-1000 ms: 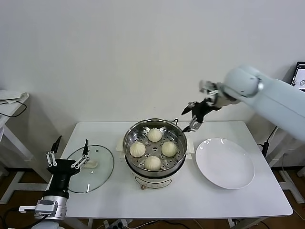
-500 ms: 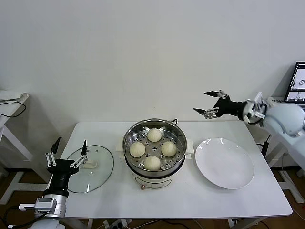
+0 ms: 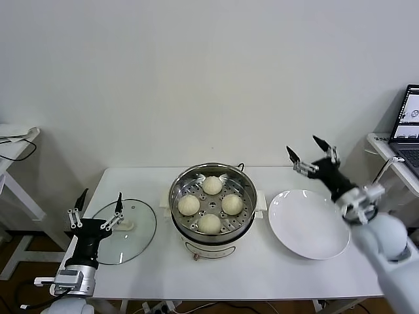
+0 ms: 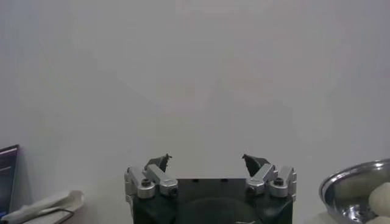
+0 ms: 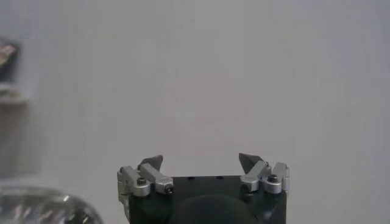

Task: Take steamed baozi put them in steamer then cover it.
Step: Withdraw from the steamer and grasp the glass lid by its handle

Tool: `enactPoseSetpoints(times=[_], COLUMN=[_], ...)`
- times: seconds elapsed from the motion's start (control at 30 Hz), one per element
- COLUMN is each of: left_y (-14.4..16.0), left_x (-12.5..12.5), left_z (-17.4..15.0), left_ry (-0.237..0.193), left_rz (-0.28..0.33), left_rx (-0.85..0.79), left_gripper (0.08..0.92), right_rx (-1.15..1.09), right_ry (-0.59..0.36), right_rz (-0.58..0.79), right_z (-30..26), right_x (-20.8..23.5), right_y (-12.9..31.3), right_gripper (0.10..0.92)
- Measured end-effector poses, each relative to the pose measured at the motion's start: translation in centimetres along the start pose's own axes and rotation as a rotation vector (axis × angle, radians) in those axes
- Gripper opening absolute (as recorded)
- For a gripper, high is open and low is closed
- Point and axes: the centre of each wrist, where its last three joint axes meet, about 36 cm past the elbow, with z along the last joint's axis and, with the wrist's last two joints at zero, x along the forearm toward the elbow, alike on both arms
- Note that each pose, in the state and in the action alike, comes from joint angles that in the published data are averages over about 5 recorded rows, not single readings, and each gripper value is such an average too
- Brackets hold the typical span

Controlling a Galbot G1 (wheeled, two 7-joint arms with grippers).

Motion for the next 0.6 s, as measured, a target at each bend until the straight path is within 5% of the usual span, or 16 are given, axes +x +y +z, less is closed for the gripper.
enactPoseSetpoints(times=[0.33,0.6], left_y=[-0.4,-0.3], left_x=[0.2,1.0], left_z=[1.9,5.3], left_ry=[0.021,0.043], left_rz=[0.020,0.066], left_rx=[-0.091,-0.385], left_gripper=[0.823,0.823], right_rx=[-0.101,-0.142], right_ry=[-0.034,-0.027], right_rz=[0.186,0.262], right_z=[5.9,8.1], right_x=[7.1,9.9], right_y=[6.0,8.9], right_gripper=[0.823,0.823])
